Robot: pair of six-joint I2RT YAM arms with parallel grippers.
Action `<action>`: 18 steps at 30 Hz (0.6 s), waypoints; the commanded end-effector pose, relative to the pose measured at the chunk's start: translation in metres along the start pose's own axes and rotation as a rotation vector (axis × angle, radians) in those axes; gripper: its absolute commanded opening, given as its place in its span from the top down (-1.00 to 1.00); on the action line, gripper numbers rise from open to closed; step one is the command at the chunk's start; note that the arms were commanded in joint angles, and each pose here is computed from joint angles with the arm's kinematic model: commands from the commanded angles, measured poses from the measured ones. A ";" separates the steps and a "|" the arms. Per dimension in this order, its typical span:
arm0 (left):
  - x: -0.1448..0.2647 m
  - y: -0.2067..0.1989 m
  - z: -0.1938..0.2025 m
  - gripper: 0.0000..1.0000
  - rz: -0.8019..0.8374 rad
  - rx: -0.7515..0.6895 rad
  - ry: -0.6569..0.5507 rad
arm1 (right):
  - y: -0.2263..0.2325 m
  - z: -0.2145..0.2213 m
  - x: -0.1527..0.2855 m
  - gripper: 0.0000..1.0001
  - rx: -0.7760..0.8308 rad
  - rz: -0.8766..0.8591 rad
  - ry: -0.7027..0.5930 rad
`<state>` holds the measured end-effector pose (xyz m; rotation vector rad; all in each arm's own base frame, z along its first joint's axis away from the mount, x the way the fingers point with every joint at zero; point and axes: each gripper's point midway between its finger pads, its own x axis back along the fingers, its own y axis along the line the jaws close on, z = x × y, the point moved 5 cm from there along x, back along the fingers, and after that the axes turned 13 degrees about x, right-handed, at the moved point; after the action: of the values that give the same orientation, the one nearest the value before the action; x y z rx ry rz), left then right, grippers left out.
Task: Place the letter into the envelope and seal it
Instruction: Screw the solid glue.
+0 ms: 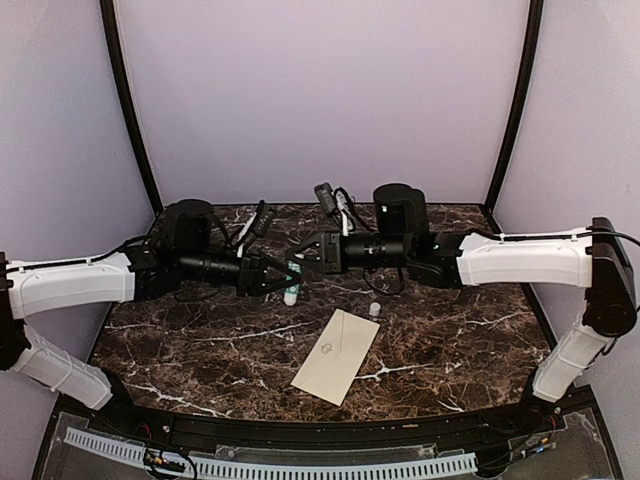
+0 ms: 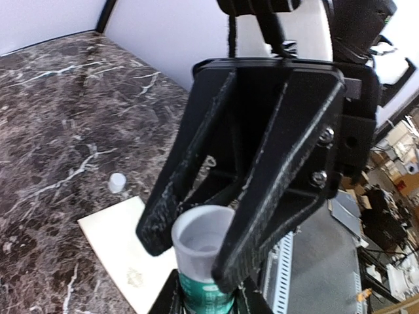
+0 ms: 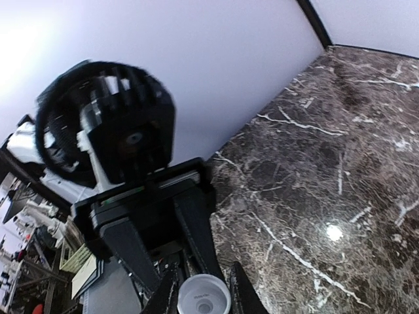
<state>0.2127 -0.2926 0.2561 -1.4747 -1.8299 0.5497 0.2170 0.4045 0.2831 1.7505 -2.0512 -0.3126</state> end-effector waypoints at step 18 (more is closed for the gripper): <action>-0.004 -0.005 -0.014 1.00 -0.244 -0.048 -0.111 | 0.003 -0.034 0.014 0.01 -0.019 0.142 -0.157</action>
<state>0.2308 -0.2945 0.2331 -1.0610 -2.1204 0.4239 0.2425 0.4185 0.2554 1.2969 -2.1991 -0.3307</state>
